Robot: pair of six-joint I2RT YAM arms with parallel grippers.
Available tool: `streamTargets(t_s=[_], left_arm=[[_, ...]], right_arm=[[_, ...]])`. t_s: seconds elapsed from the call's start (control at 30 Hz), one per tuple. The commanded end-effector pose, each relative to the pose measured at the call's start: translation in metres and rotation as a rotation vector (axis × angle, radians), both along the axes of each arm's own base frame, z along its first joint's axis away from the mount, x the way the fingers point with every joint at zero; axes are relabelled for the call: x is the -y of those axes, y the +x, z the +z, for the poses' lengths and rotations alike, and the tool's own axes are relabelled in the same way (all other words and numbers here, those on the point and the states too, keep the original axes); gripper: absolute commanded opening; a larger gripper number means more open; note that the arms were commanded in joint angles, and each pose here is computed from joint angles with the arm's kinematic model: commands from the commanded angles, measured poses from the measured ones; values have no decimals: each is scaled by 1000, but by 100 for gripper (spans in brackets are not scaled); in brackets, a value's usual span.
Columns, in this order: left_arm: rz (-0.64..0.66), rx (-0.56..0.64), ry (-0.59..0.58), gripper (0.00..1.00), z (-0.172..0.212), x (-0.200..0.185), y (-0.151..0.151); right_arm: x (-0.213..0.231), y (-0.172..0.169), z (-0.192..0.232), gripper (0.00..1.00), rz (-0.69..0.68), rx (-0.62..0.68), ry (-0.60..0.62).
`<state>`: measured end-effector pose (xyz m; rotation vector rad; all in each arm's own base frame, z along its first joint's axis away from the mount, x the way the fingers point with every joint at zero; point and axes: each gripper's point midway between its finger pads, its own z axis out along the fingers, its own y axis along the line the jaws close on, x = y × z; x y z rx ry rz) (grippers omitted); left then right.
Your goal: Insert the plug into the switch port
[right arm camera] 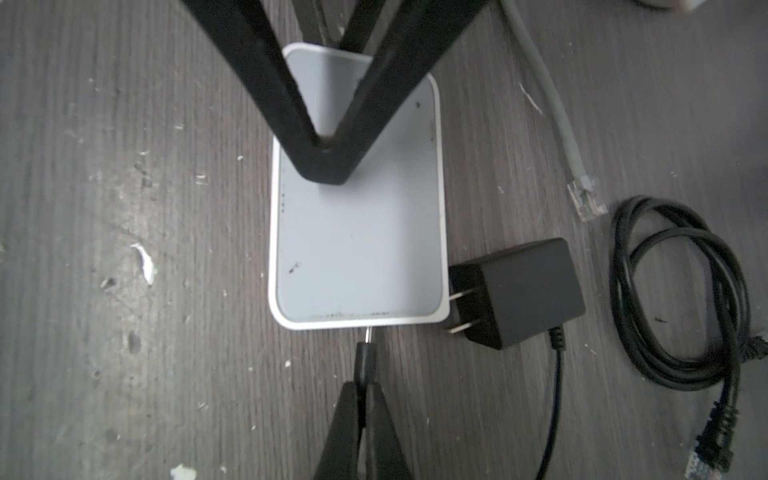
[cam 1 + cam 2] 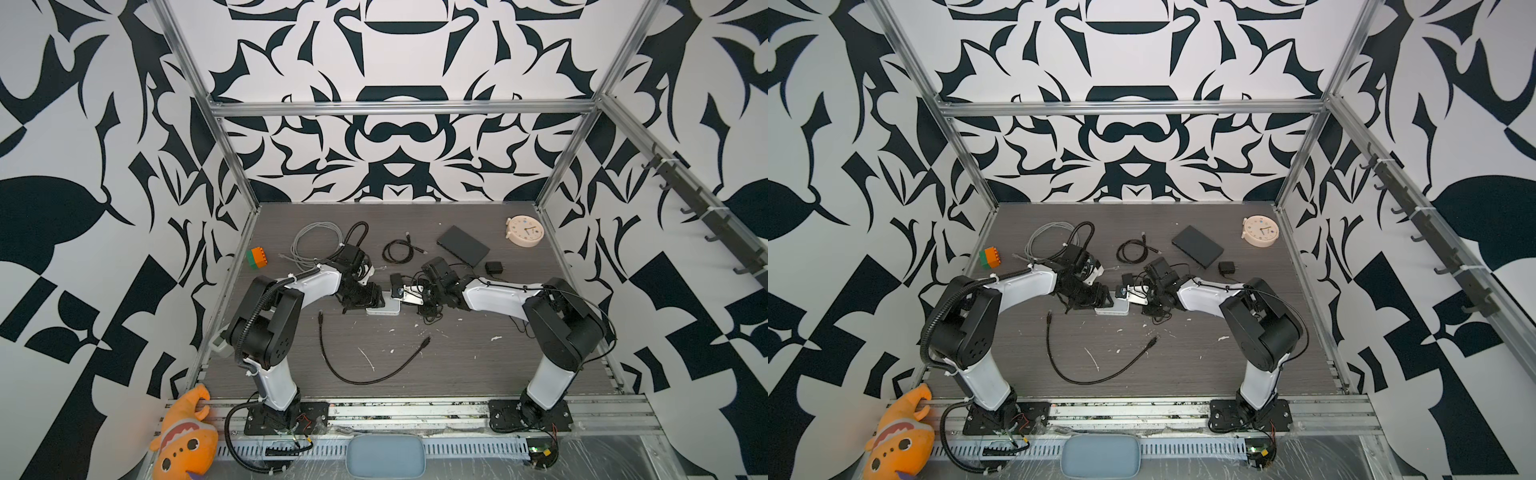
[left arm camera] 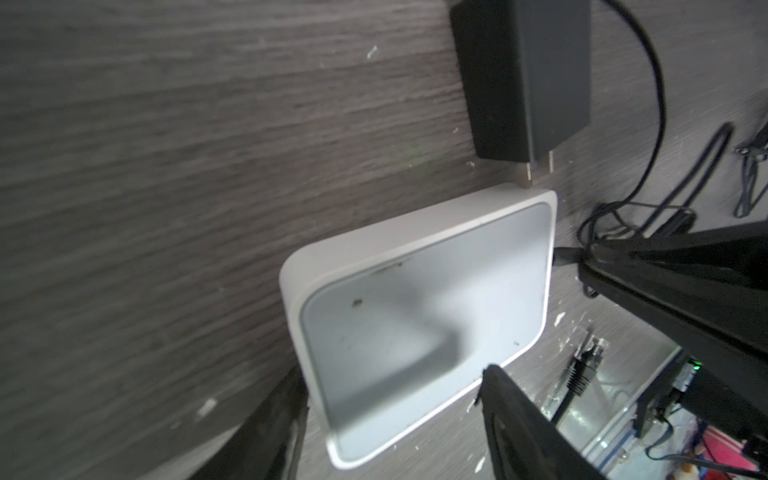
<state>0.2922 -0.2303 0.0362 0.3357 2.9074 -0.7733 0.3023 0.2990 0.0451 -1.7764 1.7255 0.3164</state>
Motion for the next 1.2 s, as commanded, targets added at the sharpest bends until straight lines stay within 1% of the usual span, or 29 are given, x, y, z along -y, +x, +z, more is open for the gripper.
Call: streamTargets(t_s=[0.0, 0.13, 0.27, 0.33, 0.47, 0.5, 0.6, 0.73, 1.17], left_arm=[[-68, 18, -21, 68, 6, 8, 2], [-80, 14, -20, 69, 1, 7, 3], [-63, 3, -12, 68, -4, 0, 5], [-40, 4, 9, 68, -6, -8, 7], [-6, 20, 13, 68, 0, -15, 13], [0, 24, 13, 68, 1, -16, 15], [8, 34, 12, 68, 5, -16, 18], [21, 41, 13, 69, 7, -16, 20], [57, 93, 1, 69, 26, -17, 26]], right_arm=[[-22, -3, 23, 0, 74, 50, 100], [-22, -2, 16, 0, 75, 47, 94], [-22, 0, 11, 0, 58, 43, 96], [-19, 0, 15, 0, 41, 43, 109], [-10, 3, 27, 0, 5, 56, 107], [-6, 4, 28, 3, -3, 45, 95], [6, 7, 23, 16, -23, 32, 34], [14, 11, 18, 23, -46, 16, 4], [12, 25, -2, 24, -55, -22, -73]])
